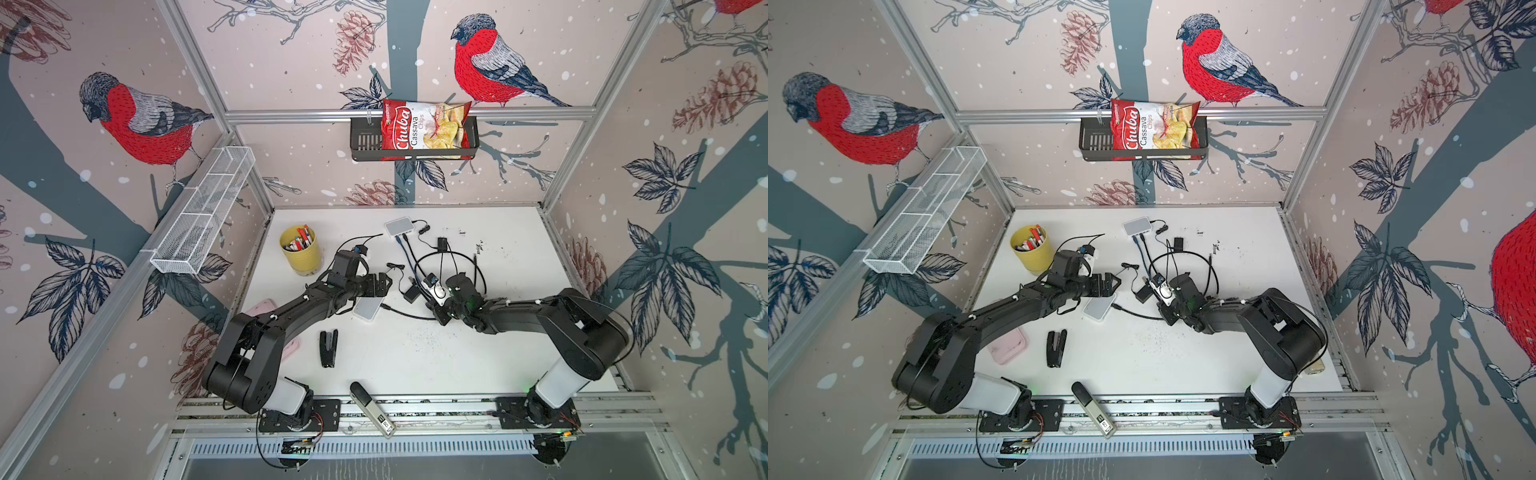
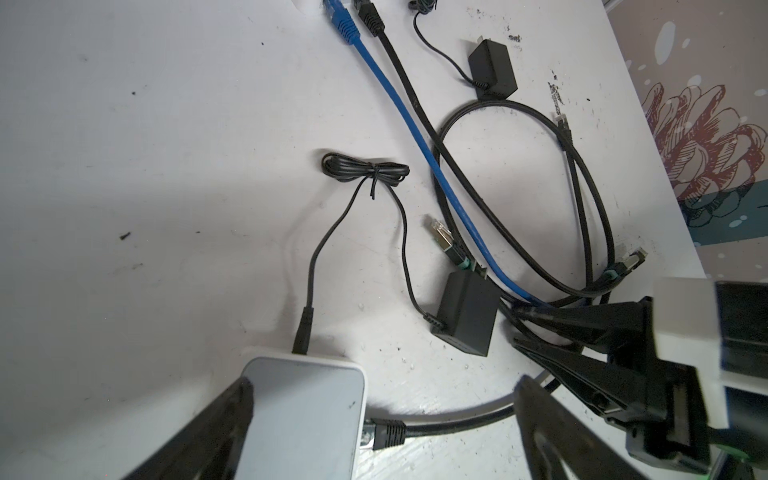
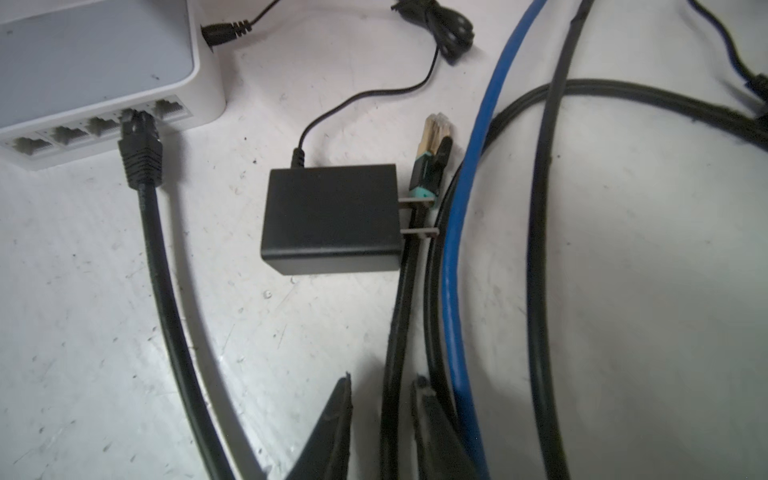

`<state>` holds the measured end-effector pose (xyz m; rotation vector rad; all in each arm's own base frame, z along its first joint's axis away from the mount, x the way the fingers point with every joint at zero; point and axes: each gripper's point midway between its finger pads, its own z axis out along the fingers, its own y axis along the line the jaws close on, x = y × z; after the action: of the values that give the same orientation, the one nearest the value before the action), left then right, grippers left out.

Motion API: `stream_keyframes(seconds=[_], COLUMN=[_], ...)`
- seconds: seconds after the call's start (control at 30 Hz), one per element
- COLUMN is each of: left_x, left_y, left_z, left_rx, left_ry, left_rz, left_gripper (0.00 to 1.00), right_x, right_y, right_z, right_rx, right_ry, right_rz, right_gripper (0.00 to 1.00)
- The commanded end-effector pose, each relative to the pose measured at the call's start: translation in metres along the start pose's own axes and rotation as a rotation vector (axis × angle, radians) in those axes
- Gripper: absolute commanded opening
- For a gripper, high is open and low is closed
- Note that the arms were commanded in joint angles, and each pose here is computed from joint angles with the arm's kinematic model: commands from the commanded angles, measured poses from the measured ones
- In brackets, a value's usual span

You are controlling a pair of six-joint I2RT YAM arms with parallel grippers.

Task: Insert the plug into the switch port
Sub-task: 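Move the right gripper to the green-booted ethernet plug and grasp it, then lift the green-booted plug with the right gripper toward the router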

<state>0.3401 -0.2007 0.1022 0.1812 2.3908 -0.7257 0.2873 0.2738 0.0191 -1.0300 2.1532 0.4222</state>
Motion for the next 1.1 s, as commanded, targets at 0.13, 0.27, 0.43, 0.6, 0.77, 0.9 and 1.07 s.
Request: stream_keyframes(seconds=[0.13, 0.27, 0.43, 0.6, 0.77, 0.9, 1.07], left_x=[-0.009, -0.009, -0.014, -0.021, -0.021, -0.023, -0.01], left_y=[-0.01, -0.015, -0.016, -0.017, -0.02, -0.03, -0.038], left_z=[-0.002, -0.001, -0.001, -0.004, -0.005, -0.005, 0.01], left_rx=[0.056, 0.089, 0.104, 0.096, 0.096, 0.105, 0.042], left_ry=[-0.053, -0.056, -0.096, -0.114, -0.109, -0.112, -0.037], left_rz=[0.021, 0.009, -0.026, -0.022, -0.021, -0.011, 0.009], left_gripper=[0.96, 0.97, 0.97, 0.97, 0.97, 0.96, 0.87], right_x=[-0.004, -0.014, -0.039, -0.054, -0.049, -0.042, -0.036], right_y=[-0.006, -0.013, -0.022, -0.023, -0.008, 0.015, 0.034], right_z=[0.011, 0.006, -0.01, -0.028, -0.035, -0.041, -0.048], right_rx=[0.028, 0.065, 0.102, 0.103, 0.048, -0.025, -0.049], right_ry=[-0.014, -0.055, -0.146, -0.225, -0.242, -0.255, -0.28], right_rz=[0.015, 0.022, 0.001, -0.024, -0.095, -0.173, -0.251], right_gripper=[0.17, 0.05, 0.02, 0.02, 0.02, 0.02, 0.03])
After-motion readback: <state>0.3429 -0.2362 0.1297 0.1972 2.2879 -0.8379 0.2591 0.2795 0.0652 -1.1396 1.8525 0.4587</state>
